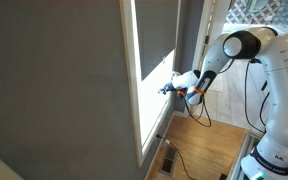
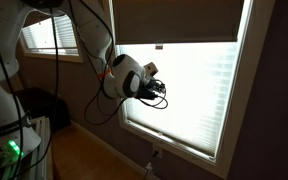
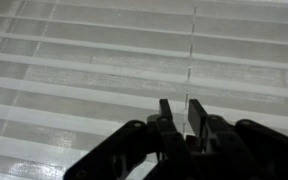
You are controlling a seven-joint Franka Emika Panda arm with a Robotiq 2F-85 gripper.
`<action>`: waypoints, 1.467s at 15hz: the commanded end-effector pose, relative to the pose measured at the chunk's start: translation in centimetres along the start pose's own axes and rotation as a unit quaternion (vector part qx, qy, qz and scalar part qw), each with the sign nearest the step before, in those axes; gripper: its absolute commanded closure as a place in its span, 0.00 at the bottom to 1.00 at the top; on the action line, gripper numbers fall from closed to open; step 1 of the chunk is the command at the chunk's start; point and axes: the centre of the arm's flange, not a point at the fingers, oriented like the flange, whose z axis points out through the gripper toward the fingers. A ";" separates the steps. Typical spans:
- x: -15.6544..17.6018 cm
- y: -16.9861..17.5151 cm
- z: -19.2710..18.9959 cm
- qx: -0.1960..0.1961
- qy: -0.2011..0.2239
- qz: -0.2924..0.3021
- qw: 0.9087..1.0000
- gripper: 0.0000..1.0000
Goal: Open the window shade
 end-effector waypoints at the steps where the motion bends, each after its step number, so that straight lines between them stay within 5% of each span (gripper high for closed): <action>1: -0.7 -0.8 -1.3 0.015 -0.027 -0.001 1.000 0.43; 7: -2.9 -3.0 -3.7 0.037 -0.125 0.018 0.991 0.01; 14: -2.7 -5.4 -9.7 0.059 -0.177 0.084 0.979 0.00; 22: 0.9 -4.8 -17.3 -0.014 -0.162 0.159 0.974 0.00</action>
